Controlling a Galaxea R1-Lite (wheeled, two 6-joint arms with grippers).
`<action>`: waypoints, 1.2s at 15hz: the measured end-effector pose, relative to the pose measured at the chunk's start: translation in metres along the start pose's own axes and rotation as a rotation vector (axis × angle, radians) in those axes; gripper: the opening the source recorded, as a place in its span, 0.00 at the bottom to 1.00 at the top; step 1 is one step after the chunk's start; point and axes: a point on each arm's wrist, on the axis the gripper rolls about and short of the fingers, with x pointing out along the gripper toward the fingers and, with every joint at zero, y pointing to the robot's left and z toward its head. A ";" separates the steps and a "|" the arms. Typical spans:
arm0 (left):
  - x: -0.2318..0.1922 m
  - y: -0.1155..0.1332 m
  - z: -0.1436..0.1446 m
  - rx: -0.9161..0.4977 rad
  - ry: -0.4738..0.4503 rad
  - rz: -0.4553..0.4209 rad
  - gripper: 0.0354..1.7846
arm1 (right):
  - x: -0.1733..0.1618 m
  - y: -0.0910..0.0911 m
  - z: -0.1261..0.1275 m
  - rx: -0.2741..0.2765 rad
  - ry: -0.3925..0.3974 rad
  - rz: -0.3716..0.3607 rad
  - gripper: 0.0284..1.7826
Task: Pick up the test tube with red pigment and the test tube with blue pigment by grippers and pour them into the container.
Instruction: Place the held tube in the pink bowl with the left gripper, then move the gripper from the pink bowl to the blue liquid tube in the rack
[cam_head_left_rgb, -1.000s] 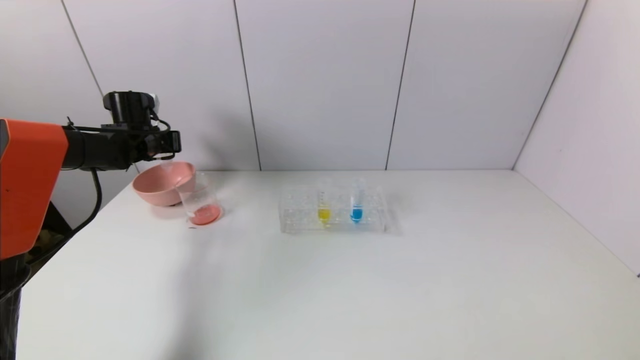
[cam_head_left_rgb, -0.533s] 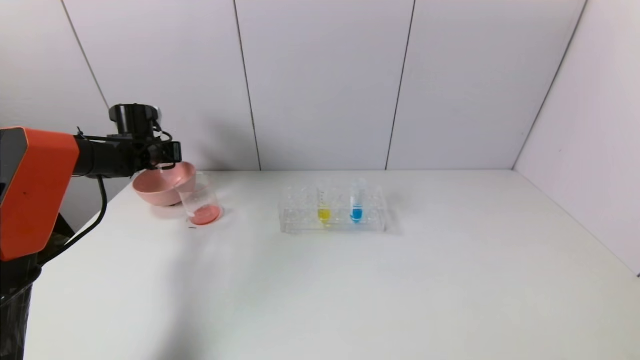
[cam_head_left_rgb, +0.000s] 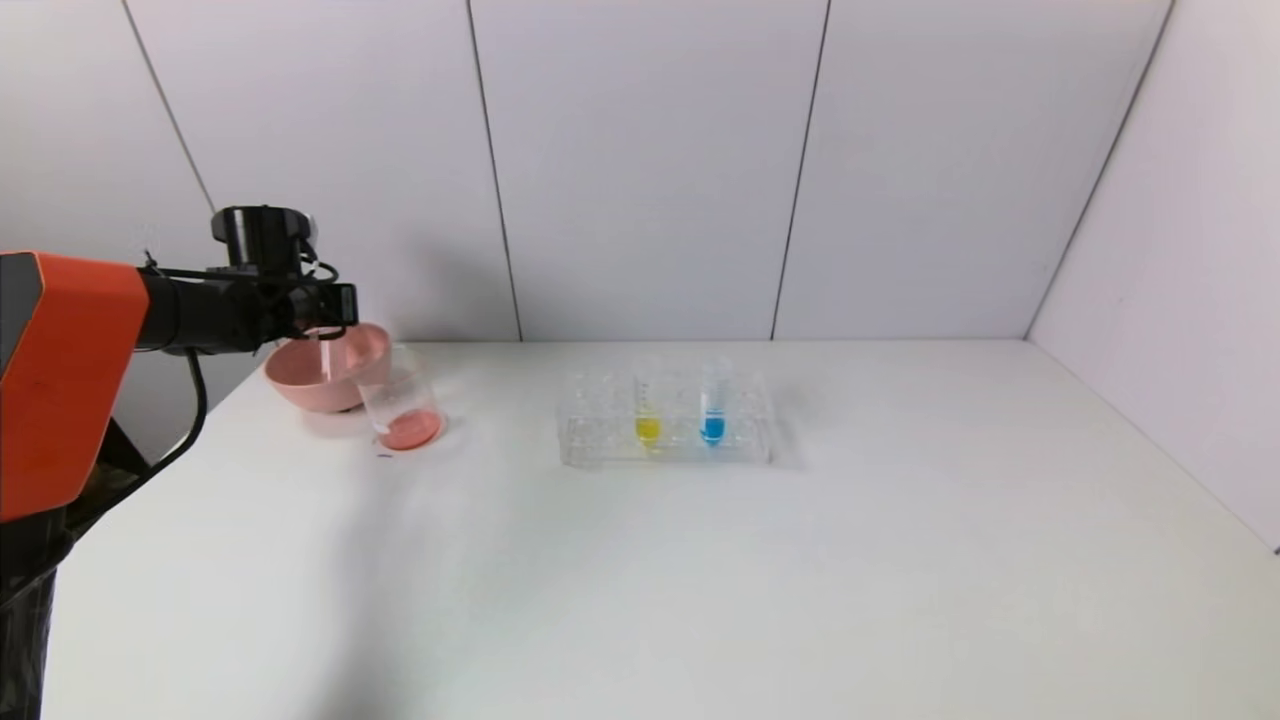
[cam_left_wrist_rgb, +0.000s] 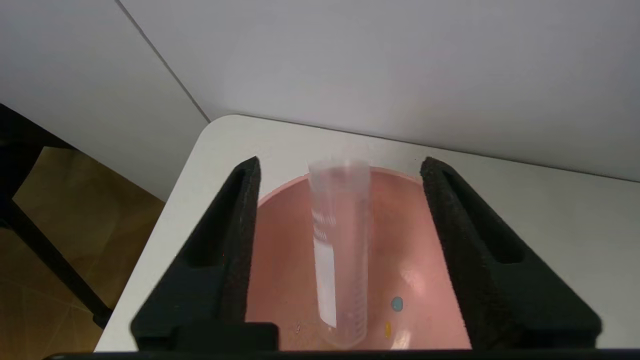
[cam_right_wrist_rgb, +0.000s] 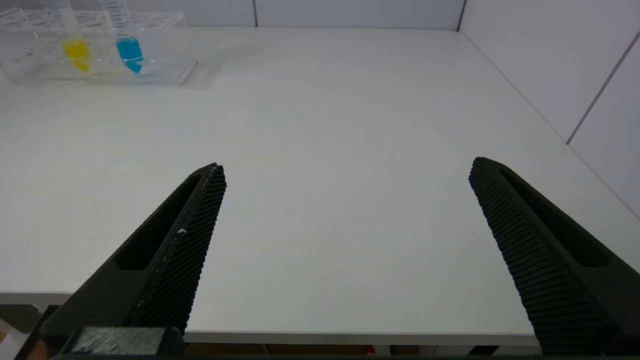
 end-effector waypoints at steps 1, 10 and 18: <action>-0.001 0.001 0.001 -0.001 -0.004 0.002 0.73 | 0.000 0.000 0.000 0.000 0.000 0.000 1.00; -0.045 0.003 0.023 -0.017 -0.066 -0.015 0.99 | 0.000 0.000 0.000 0.000 0.000 0.000 1.00; -0.134 -0.002 0.052 -0.031 -0.205 -0.234 0.99 | 0.000 0.000 0.000 0.000 0.000 0.000 1.00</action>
